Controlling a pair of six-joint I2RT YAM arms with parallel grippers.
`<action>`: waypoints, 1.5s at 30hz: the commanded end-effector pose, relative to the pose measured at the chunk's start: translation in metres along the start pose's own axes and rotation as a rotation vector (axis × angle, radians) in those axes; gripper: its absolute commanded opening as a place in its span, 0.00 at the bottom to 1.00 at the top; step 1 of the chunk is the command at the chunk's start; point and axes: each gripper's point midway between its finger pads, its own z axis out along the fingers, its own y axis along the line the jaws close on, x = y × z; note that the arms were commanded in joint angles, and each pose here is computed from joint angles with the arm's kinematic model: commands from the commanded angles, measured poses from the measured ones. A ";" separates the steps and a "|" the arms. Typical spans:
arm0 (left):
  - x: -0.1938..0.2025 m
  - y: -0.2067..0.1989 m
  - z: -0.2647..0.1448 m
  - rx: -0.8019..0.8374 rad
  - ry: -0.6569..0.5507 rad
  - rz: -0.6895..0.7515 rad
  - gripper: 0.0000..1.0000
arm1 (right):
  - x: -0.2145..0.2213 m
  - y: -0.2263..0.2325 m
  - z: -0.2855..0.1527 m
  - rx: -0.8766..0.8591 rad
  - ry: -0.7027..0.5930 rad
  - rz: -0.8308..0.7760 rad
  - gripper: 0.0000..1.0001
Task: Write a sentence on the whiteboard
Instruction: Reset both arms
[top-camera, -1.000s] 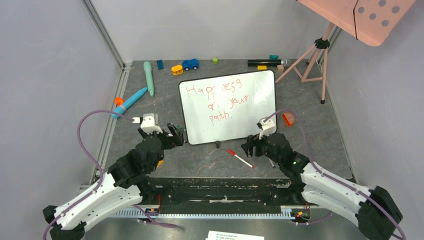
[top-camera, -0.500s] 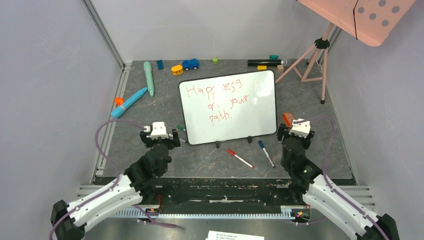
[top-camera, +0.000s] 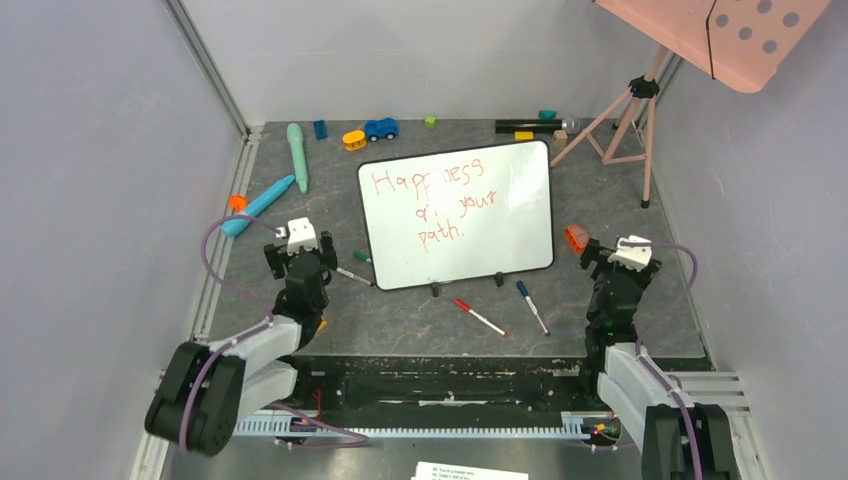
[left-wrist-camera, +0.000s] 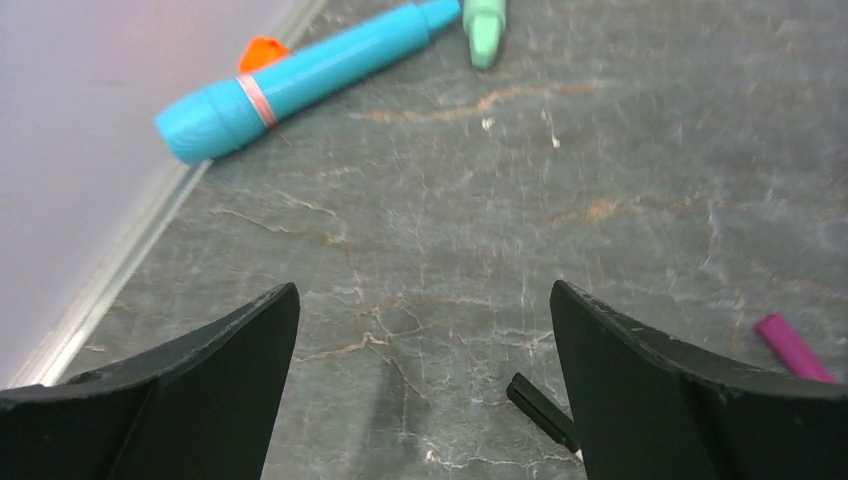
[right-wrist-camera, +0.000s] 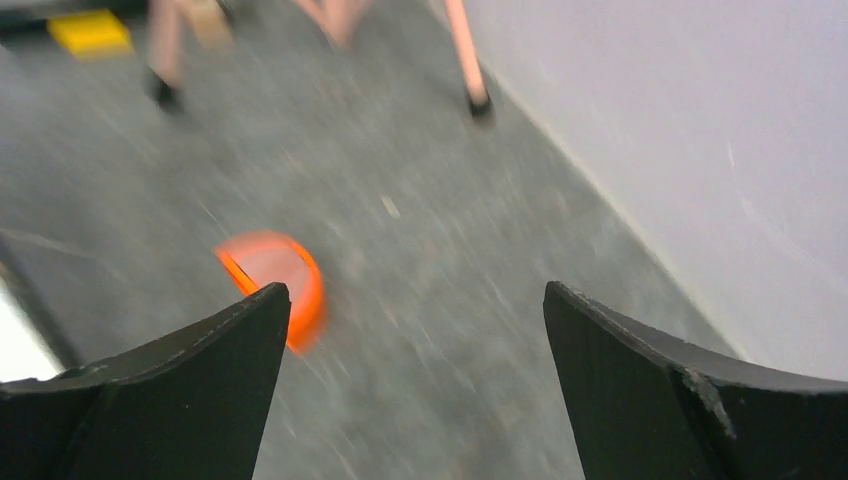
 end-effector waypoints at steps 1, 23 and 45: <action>-0.016 -0.020 0.022 0.089 -0.099 -0.078 1.00 | -0.009 0.023 -0.026 -0.225 -0.264 -0.061 0.98; 0.012 -0.045 0.066 0.283 -0.003 -0.022 1.00 | -0.004 0.062 -0.001 -0.315 -0.176 -0.086 0.98; 0.012 -0.051 0.064 0.324 -0.009 -0.017 1.00 | -0.004 0.062 -0.001 -0.316 -0.177 -0.085 0.98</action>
